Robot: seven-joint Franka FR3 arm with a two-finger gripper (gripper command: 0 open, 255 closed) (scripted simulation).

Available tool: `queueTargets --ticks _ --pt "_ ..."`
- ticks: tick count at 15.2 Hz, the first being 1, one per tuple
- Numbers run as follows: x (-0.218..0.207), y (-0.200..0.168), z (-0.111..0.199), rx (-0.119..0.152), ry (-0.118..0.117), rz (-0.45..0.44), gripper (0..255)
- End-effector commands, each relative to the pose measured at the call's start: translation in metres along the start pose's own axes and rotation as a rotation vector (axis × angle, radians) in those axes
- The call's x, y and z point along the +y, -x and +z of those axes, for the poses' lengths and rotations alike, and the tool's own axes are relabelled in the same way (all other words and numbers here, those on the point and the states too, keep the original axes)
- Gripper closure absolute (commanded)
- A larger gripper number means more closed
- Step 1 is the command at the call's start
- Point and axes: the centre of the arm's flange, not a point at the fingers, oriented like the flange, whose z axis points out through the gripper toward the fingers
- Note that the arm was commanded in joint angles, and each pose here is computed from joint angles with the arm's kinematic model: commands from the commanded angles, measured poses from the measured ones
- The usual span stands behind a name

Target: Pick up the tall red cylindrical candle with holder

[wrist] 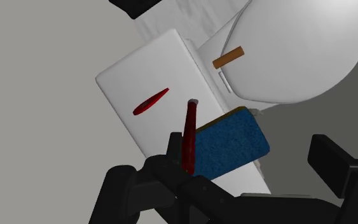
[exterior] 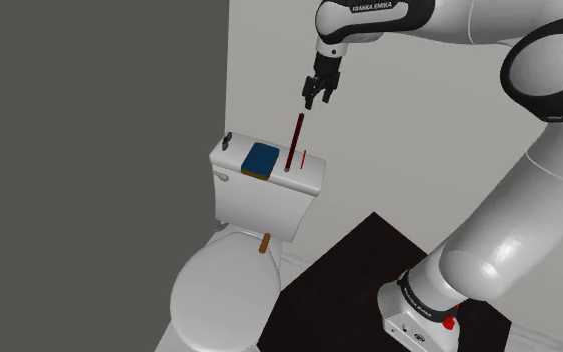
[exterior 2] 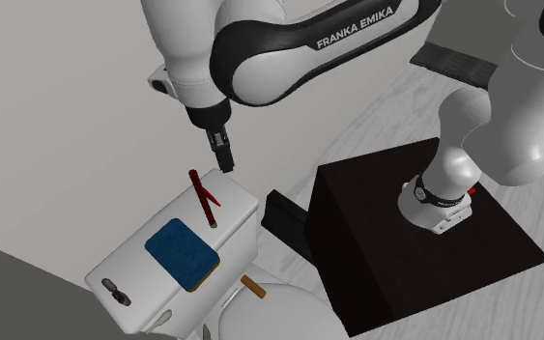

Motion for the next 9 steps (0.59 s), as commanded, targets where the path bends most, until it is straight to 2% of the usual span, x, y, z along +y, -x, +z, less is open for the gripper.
queueTargets --ticks 1,7,9 --pt "0.012 -0.024 0.016 -0.013 -0.007 0.000 0" --pt "0.046 -0.087 0.061 -0.052 -0.028 -0.001 0" --pt "0.047 -0.090 0.068 -0.053 -0.028 -0.001 0"
